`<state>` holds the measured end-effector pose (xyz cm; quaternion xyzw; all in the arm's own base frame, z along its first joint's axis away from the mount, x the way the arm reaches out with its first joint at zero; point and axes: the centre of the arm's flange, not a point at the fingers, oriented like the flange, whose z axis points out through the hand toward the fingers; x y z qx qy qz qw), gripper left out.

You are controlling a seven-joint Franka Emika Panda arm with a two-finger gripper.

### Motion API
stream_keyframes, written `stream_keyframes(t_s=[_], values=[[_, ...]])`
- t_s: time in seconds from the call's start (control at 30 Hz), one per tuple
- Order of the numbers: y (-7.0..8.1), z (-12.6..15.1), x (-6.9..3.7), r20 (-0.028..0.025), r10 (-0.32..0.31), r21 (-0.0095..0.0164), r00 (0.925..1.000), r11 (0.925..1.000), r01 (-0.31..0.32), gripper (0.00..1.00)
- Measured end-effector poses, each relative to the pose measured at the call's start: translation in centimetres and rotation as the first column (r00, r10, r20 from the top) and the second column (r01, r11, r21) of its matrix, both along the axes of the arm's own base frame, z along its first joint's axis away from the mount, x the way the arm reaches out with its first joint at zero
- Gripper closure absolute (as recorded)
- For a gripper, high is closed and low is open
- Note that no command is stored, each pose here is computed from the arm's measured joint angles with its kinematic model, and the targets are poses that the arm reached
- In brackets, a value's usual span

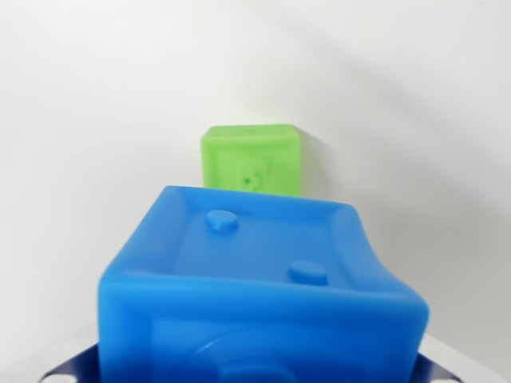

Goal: Stack cube

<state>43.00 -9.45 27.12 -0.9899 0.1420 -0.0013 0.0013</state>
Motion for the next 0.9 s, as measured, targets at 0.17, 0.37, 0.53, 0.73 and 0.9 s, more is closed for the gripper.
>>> stream_keyframes(t_s=[0.17, 0.37, 0.53, 0.73, 0.9], values=[[0.0, -2.1, 0.0, -0.0102, 0.002, 0.0003, 0.9999, 1.0, -0.002, 1.0], [0.0, -3.7, 0.0, -0.0083, 0.004, -0.0016, 1.0, 1.0, -0.004, 1.0], [0.0, -4.9, 0.0, -0.0081, 0.005, -0.0025, 1.0, 1.0, -0.005, 1.0], [0.0, -6.5, 0.0, -0.0098, 0.005, -0.0026, 0.9999, 1.0, -0.006, 1.0], [0.0, -7.6, -0.1, -0.0095, 0.006, -0.0029, 0.9999, 1.0, -0.006, 1.0]])
